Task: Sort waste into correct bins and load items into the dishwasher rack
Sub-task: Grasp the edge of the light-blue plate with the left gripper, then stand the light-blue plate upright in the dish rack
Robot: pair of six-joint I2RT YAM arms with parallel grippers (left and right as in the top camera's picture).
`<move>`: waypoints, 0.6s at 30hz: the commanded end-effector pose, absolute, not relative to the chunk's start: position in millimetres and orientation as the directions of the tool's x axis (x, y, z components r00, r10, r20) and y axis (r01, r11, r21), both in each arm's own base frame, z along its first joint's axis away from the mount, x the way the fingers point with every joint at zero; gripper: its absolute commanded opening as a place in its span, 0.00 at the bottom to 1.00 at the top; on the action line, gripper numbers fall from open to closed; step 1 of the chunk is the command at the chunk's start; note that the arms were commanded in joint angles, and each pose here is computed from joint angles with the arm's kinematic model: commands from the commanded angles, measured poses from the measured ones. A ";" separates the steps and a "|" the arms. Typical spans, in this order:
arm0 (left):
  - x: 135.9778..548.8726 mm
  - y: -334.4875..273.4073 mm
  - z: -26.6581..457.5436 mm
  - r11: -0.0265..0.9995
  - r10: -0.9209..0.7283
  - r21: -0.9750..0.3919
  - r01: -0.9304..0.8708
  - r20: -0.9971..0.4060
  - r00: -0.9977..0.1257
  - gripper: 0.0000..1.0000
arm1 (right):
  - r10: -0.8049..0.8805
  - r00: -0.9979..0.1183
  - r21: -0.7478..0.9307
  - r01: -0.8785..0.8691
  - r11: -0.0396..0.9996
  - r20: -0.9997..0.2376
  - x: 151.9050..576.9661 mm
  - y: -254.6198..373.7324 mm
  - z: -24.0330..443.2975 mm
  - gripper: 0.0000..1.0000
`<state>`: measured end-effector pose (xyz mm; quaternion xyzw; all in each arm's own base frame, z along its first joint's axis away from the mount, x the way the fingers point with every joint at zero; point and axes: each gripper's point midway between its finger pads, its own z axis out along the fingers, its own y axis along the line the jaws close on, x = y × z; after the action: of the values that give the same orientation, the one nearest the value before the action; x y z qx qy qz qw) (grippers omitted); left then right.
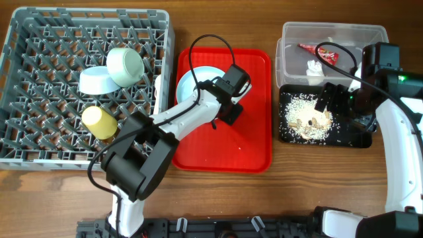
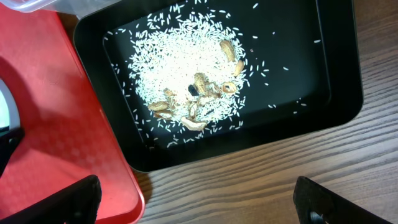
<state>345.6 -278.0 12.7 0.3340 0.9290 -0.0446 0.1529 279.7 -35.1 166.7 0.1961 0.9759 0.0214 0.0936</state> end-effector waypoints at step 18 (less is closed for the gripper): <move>376.1 -197.2 257.0 0.911 0.115 -0.180 0.371 -0.752 -0.649 0.04 | 0.370 -0.911 0.082 0.360 0.929 -0.183 278.6 -34.5 169.3 1.00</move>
<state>370.1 -227.3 224.1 0.1933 0.9005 -0.1320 0.3666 279.7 -35.2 166.7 0.1963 0.9758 0.0214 0.0936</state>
